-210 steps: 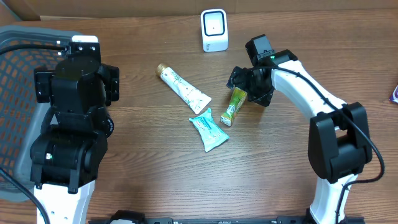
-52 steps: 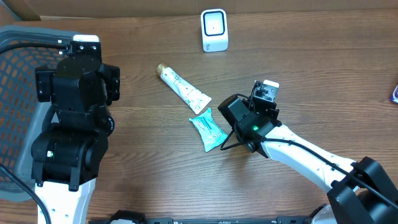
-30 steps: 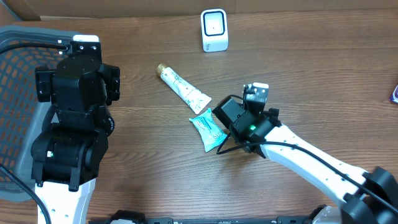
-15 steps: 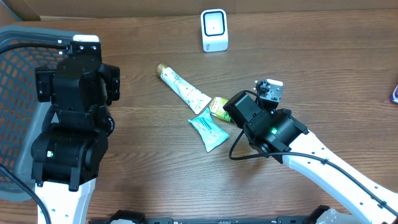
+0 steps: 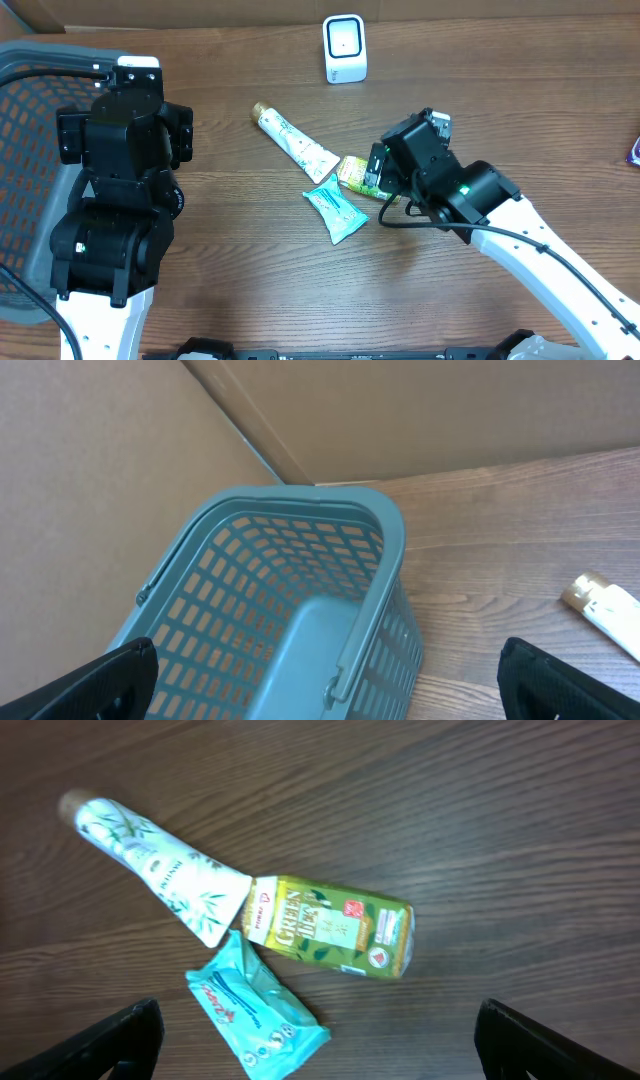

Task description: Scan the item barcode

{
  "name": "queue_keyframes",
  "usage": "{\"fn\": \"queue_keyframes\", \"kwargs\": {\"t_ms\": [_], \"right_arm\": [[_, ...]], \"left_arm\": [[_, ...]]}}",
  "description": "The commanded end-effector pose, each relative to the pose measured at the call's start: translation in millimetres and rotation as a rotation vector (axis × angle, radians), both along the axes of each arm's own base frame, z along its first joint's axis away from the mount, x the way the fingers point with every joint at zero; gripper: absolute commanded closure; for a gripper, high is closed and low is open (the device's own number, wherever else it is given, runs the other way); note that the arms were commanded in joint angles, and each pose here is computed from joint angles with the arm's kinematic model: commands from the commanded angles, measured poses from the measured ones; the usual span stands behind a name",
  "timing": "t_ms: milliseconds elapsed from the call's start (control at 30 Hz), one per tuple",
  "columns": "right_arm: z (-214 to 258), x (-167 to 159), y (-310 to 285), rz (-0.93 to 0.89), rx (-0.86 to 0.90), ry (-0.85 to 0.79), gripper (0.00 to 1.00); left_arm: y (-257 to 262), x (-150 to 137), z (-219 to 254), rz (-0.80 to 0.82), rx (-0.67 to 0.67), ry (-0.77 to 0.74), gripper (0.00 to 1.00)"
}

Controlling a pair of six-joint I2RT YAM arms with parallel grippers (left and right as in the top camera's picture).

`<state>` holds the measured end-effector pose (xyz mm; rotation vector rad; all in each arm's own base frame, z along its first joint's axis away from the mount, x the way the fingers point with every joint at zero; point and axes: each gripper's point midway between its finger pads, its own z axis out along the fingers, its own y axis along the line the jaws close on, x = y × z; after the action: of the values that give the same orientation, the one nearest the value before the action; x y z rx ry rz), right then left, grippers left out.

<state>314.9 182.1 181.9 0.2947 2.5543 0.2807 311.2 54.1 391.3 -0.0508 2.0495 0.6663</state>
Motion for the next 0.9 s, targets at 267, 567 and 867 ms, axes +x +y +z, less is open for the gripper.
{"fn": "queue_keyframes", "kwargs": {"t_ms": [267,567,867], "right_arm": [[-37.0,31.6,31.1,0.138,-0.011,0.101,0.00],[-33.1,41.8,47.7,0.652,-0.284,0.042,0.00],[-38.1,49.2,66.5,0.871,-0.238,-0.022,0.00]], "left_arm": [[-0.6,1.4,-0.4,-0.005,0.006,0.004,0.00],[-0.6,1.4,-0.4,-0.005,0.006,0.004,0.00],[-0.5,1.4,-0.4,-0.005,0.006,0.005,0.00]]}}
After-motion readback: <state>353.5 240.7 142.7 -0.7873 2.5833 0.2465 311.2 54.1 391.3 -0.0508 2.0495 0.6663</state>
